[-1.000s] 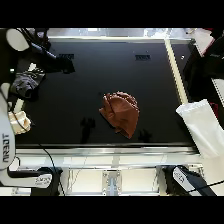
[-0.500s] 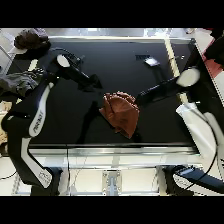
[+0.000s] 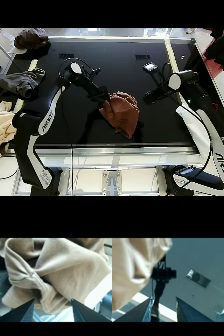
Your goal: Fold the shirts.
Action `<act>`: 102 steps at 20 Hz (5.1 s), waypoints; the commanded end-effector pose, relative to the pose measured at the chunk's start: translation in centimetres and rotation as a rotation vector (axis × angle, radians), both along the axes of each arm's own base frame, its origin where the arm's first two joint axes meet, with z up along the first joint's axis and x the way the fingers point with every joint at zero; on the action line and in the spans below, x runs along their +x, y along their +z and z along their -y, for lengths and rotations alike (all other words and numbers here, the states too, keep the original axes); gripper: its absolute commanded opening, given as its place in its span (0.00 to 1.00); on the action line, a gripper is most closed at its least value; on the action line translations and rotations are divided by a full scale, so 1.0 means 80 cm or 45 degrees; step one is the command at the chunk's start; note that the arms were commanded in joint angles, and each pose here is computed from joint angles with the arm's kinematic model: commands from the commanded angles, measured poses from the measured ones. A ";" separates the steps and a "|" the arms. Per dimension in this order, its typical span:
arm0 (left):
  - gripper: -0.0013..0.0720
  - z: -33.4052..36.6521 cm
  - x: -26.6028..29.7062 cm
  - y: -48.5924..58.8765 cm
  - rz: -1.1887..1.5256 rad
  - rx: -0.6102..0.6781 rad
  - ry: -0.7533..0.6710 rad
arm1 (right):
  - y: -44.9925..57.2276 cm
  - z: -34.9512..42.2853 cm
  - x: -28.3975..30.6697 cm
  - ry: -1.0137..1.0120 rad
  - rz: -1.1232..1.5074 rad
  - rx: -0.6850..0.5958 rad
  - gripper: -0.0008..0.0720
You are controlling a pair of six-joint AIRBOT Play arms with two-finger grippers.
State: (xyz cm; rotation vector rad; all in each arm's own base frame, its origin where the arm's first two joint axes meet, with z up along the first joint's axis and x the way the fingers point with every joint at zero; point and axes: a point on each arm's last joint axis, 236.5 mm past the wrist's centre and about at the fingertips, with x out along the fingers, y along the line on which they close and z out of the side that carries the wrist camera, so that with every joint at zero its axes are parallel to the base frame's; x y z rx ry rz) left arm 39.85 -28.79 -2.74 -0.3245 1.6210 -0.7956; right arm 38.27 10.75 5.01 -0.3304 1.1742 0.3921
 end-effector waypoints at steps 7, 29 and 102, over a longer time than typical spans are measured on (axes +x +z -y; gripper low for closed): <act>0.03 0.062 -0.015 -0.018 0.149 0.061 -0.096 | 0.032 0.019 0.071 -0.222 0.265 0.185 0.48; 0.03 -0.204 0.005 0.391 1.107 0.066 0.449 | -0.138 -0.166 0.089 -0.316 -0.178 0.770 0.64; 1.00 -0.404 0.065 0.203 1.260 0.767 1.025 | 0.156 0.008 0.160 -0.084 0.393 0.104 0.45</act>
